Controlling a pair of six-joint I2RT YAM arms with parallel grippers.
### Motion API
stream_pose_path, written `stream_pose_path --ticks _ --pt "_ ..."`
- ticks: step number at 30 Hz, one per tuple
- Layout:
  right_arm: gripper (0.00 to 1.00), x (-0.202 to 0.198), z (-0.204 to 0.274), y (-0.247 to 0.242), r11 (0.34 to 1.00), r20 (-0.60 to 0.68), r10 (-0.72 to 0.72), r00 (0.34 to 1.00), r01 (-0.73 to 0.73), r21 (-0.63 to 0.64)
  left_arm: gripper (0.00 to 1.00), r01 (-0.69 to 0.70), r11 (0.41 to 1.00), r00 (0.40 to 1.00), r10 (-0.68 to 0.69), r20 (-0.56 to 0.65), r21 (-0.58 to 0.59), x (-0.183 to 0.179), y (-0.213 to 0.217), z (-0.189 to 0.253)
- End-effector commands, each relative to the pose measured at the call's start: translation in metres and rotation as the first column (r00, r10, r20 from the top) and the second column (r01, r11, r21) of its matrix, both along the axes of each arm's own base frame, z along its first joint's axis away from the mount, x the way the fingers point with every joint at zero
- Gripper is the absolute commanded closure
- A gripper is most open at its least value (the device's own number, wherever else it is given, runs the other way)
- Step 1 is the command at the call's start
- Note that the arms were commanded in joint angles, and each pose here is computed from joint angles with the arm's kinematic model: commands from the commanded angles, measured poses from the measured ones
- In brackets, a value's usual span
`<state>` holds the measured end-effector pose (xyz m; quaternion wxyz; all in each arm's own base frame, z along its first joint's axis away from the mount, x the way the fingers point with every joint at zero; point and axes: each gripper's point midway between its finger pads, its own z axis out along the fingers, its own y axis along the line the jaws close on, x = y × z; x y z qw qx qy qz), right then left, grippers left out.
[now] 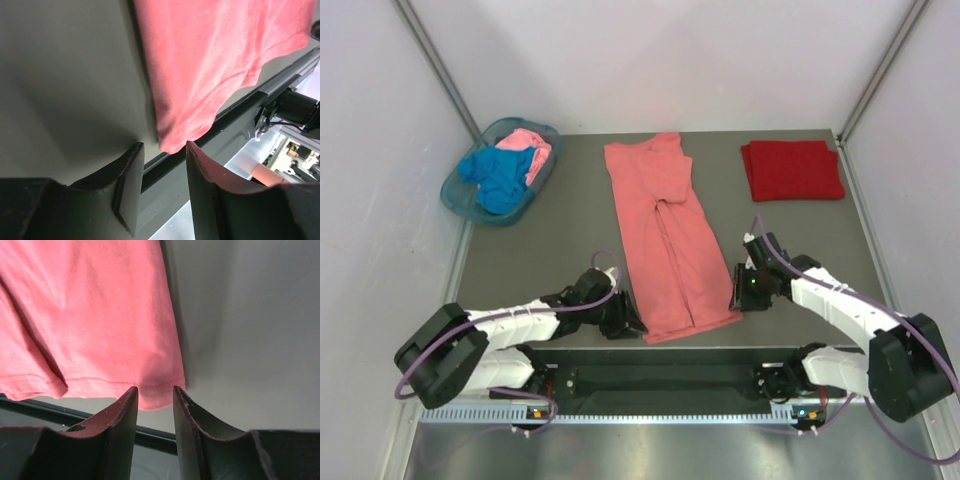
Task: Fold and stack the t-shirts
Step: Fold the tshirt
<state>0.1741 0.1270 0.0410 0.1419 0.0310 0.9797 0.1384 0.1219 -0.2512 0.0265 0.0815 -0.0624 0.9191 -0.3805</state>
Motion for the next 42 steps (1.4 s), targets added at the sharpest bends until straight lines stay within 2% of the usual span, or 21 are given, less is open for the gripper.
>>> stream_pose_path --ticks 1,5,14,20,22,24,25,28,36,42 --pt "0.66 -0.001 -0.01 0.006 0.999 -0.008 0.028 1.0 -0.028 0.043 0.55 -0.002 1.0 1.0 0.002 -0.02 0.023 -0.005 0.0 -0.013" --pt "0.66 -0.005 -0.016 -0.006 0.999 -0.02 -0.032 0.999 0.032 -0.011 0.56 -0.014 0.999 1.0 0.015 -0.026 0.048 -0.007 0.004 -0.019" --pt "0.67 -0.011 -0.025 -0.008 0.999 -0.05 -0.032 0.998 0.031 -0.023 0.57 -0.012 0.996 1.0 0.014 -0.026 0.092 -0.008 0.009 -0.026" --pt "0.61 0.001 0.004 -0.006 0.999 0.021 -0.053 0.998 0.053 -0.001 0.62 -0.008 0.995 1.0 0.011 -0.026 0.101 -0.01 0.012 -0.03" --pt "0.58 0.004 0.01 -0.006 0.998 0.032 -0.057 0.998 0.057 0.001 0.71 -0.006 0.995 1.0 0.009 -0.025 0.096 -0.01 0.012 -0.029" --pt "0.56 0.006 0.01 -0.005 0.998 0.026 -0.058 0.998 0.057 0.012 0.76 0.0 0.996 1.0 0.002 -0.026 0.09 -0.011 0.011 -0.028" --pt "0.55 0.006 0.006 -0.004 0.999 0.014 -0.05 0.999 0.05 0.013 0.87 0.002 0.996 1.0 0.0 -0.025 0.087 -0.011 0.011 -0.027" --pt "0.55 0.003 0.004 0.002 0.997 0.015 -0.051 0.999 0.05 0.059 1.0 -0.003 0.997 1.0 0.005 -0.021 0.08 -0.012 0.011 -0.025" --pt "0.57 0.004 0.001 -0.008 0.995 0.014 -0.087 0.996 0.086 0.057 1.0 -0.006 0.996 1.0 0.007 -0.003 0.085 -0.011 0.013 -0.019" --pt "0.59 -0.001 0.003 -0.002 0.993 0.013 -0.069 0.998 0.067 0.102 1.0 -0.012 0.987 1.0 0.011 0.011 0.162 -0.017 0.033 -0.018"
